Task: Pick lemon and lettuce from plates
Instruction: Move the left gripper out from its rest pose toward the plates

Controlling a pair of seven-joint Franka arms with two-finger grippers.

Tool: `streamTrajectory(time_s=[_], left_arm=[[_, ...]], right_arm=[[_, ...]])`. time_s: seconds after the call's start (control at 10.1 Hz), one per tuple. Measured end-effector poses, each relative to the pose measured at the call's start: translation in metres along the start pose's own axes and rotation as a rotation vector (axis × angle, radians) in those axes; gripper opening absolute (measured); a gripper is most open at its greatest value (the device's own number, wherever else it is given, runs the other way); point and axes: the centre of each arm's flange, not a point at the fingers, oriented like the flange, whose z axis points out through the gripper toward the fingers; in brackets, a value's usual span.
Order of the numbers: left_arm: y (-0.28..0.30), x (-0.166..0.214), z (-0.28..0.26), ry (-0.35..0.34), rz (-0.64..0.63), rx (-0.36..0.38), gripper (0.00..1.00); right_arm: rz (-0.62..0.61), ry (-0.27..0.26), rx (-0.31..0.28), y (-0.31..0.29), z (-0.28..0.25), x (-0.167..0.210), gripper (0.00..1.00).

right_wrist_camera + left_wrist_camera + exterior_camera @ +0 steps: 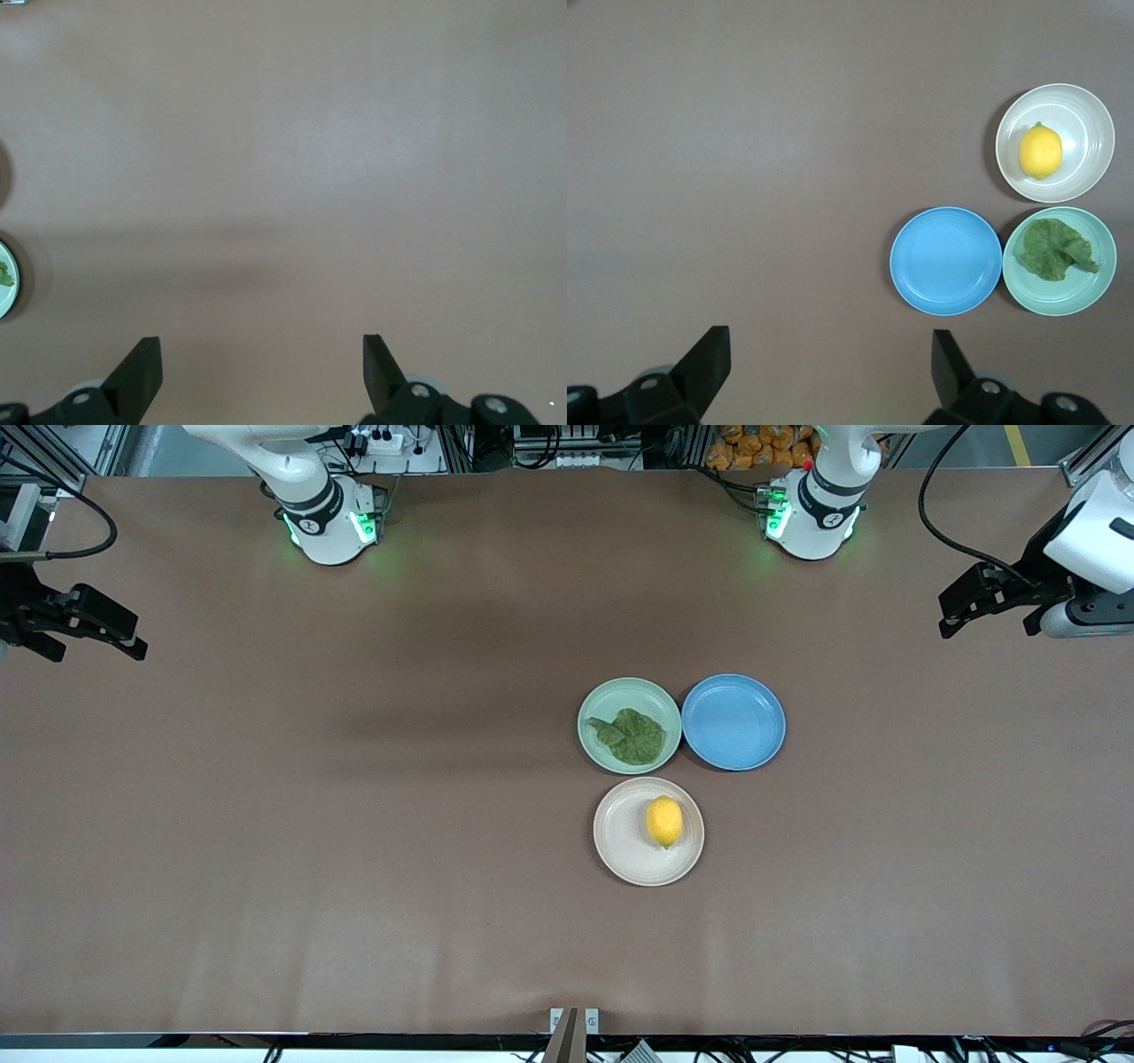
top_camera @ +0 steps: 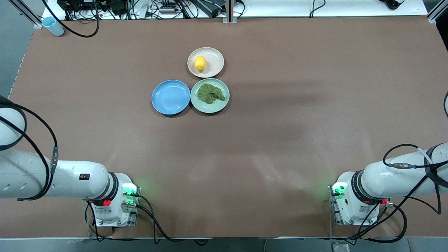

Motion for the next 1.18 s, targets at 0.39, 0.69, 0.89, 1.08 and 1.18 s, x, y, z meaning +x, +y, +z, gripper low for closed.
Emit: streamTrajectory(time_s=[0.39,0.69,0.89,1.08,1.18], left_arm=[[-0.002,0.0,-0.003,0.006,-0.005,-0.001,1.0],[0.001,0.001,-0.003,0.006,0.001,-0.001,1.0],[0.003,0.002,-0.001,0.002,0.005,-0.001,1.0],[0.004,0.007,0.009,-0.016,0.006,0.0,1.0],[0.005,0.011,0.017,-0.03,0.007,0.0,1.0]], right_arm=[[0.0,-0.01,0.0,0.0,0.001,-0.001,1.0],[0.001,-0.015,-0.001,0.0,0.001,-0.001,1.0],[0.003,-0.016,-0.001,0.002,0.002,-0.001,1.0],[0.01,-0.017,-0.002,0.006,0.002,-0.001,1.0],[0.019,-0.017,-0.002,0.011,0.003,0.0,1.0]])
